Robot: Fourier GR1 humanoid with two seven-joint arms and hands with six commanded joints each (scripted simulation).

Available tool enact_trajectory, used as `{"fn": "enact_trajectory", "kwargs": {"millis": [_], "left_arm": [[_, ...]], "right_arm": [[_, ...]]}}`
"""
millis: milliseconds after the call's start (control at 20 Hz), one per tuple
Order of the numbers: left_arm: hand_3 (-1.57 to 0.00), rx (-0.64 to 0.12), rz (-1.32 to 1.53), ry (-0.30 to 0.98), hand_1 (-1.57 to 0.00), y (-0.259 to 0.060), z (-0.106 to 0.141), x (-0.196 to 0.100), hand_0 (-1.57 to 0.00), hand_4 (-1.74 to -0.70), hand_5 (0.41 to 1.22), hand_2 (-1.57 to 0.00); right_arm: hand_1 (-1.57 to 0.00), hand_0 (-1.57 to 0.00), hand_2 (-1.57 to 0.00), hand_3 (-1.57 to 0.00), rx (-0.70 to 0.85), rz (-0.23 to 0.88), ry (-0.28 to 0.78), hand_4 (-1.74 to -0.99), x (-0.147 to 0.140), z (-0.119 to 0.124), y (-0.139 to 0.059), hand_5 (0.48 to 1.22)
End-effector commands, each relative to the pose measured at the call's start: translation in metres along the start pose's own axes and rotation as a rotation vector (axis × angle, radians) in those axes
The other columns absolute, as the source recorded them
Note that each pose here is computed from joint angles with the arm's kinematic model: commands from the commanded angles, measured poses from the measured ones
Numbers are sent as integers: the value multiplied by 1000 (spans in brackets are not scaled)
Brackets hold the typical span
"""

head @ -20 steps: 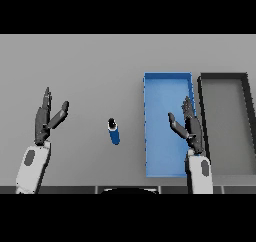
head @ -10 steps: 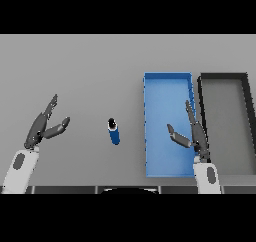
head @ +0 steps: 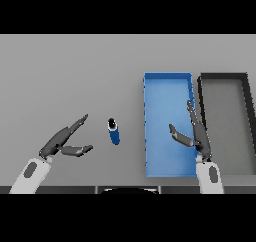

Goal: Pick up the blue pipe and place it into the blue bin.

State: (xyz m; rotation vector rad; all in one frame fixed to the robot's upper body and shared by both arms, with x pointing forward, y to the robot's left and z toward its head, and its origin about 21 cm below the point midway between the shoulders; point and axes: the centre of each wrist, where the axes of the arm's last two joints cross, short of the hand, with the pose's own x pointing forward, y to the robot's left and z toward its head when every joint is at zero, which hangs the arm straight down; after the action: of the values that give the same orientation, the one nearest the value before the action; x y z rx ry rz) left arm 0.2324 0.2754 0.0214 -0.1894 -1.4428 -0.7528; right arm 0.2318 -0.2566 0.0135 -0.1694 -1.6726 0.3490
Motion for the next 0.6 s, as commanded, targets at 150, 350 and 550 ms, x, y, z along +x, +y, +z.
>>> {"fn": "enact_trajectory", "kwargs": {"millis": [150,350,550], "left_arm": [[1,-72,-12,7,1,-24,-12,2,1,-1139,450,1],[1,-93,12,-26,1,-48,-36,-2,1,-1151,456,1],[1,-87,36,-52,1,-62,-61,0,1,-1150,460,1]], "right_arm": [[1,1,1,1,3,-18,-2,-1197,4,-1,2,615],[1,1,1,1,-4,-25,3,-1217,0,2,3,626],[1,1,1,1,-16,-16,14,-1202,1,5,3,621]]}}
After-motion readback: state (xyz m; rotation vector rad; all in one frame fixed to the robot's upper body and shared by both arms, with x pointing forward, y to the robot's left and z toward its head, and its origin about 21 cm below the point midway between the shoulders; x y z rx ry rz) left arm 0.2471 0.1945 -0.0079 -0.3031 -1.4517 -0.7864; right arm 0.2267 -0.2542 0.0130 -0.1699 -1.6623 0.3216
